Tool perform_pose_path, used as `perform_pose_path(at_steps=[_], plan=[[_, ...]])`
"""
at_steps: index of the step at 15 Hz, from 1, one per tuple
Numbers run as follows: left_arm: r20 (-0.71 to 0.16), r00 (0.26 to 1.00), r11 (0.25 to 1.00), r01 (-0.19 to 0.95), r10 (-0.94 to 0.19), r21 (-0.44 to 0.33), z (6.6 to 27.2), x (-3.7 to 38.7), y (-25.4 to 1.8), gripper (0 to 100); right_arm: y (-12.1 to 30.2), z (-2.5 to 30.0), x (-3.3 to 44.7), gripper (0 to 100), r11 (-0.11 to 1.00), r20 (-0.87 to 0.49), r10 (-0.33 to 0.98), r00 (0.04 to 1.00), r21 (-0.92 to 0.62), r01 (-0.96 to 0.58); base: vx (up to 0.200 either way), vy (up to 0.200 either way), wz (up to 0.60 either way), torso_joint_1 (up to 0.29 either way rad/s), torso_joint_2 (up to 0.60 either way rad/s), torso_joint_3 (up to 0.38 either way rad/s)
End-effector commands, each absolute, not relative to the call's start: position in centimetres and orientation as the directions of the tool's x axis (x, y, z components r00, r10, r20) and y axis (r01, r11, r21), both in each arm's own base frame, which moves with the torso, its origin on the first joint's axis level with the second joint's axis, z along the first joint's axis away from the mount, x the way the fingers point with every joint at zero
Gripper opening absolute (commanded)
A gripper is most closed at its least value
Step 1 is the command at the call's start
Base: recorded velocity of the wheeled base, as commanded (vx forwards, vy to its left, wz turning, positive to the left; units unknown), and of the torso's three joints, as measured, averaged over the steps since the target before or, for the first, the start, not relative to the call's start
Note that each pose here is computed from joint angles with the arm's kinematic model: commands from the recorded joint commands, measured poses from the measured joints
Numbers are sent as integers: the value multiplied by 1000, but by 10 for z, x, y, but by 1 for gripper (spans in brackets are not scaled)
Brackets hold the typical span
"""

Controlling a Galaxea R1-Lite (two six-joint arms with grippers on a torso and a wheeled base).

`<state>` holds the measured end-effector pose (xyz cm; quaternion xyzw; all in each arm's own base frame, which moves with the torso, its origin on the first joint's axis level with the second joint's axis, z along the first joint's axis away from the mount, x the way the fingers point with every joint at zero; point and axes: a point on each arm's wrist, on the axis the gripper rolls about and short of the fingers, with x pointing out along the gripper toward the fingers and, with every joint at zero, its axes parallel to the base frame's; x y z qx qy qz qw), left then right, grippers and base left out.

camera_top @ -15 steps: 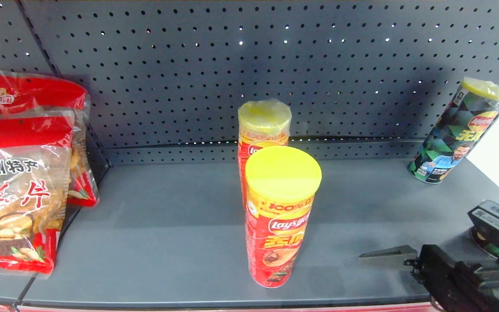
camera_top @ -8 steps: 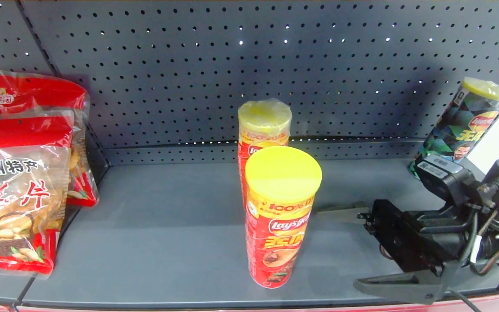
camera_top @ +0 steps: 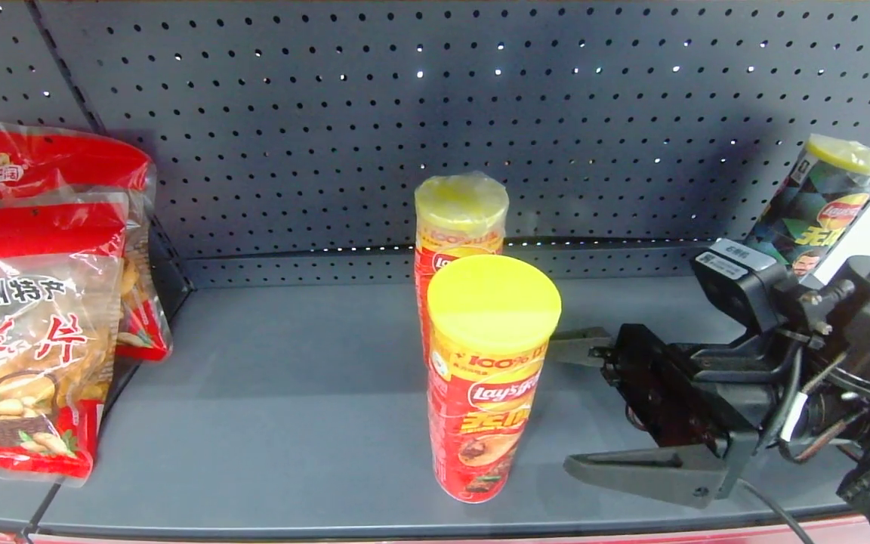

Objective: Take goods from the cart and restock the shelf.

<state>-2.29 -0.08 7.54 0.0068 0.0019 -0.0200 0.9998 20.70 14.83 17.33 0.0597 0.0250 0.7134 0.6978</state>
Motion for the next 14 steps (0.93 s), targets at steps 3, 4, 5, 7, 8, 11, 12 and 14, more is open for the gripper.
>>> perform_pose_path(at_steps=[3, 4, 5, 7, 8, 11, 12, 14], plan=[[-6, 999, 999, 40, -40, 14, 75, -23, -1, 100, 148, 173, 204, 100, -29, 49, 998, -24, 119, -992, 0, 0, 0, 0, 0, 0], [-6, 999, 999, 41, -41, 14, 75, -23, -1, 100, 148, 174, 203, 100, -31, 51, 998, -25, 116, -993, 0, 0, 0, 0, 0, 0], [-6, 999, 999, 40, -40, 14, 75, -23, -1, 100, 150, 173, 201, 100, -42, 50, 998, -36, 117, -992, 0, 0, 0, 0, 0, 0], [-6, 999, 999, 41, -41, 14, 75, -23, -1, 100, 154, 173, 195, 100, -67, 49, 997, -62, 119, -991, 0, 0, 0, 0, 0, 0], [-6, 999, 999, 40, -40, 14, 75, -23, -1, 100, 154, 174, 194, 100, -73, 50, 996, -68, 117, -990, 0, 0, 0, 0, 0, 0], [-6, 999, 999, 41, -41, 14, 75, -23, -1, 100, 155, 173, 192, 100, -78, 49, 996, -73, 119, -990, 0, 0, 0, 0, 0, 0], [-6, 999, 999, 41, -41, 14, 75, -23, -1, 100, 156, 173, 191, 100, -82, 48, 996, -77, 121, -989, 0, 0, 0, 0, 0, 0], [-6, 999, 999, 41, -41, 14, 75, -23, -1, 100, 157, 171, 189, 100, -89, 45, 995, -84, 127, -988, 0, 0, 0, 0, 0, 0]])
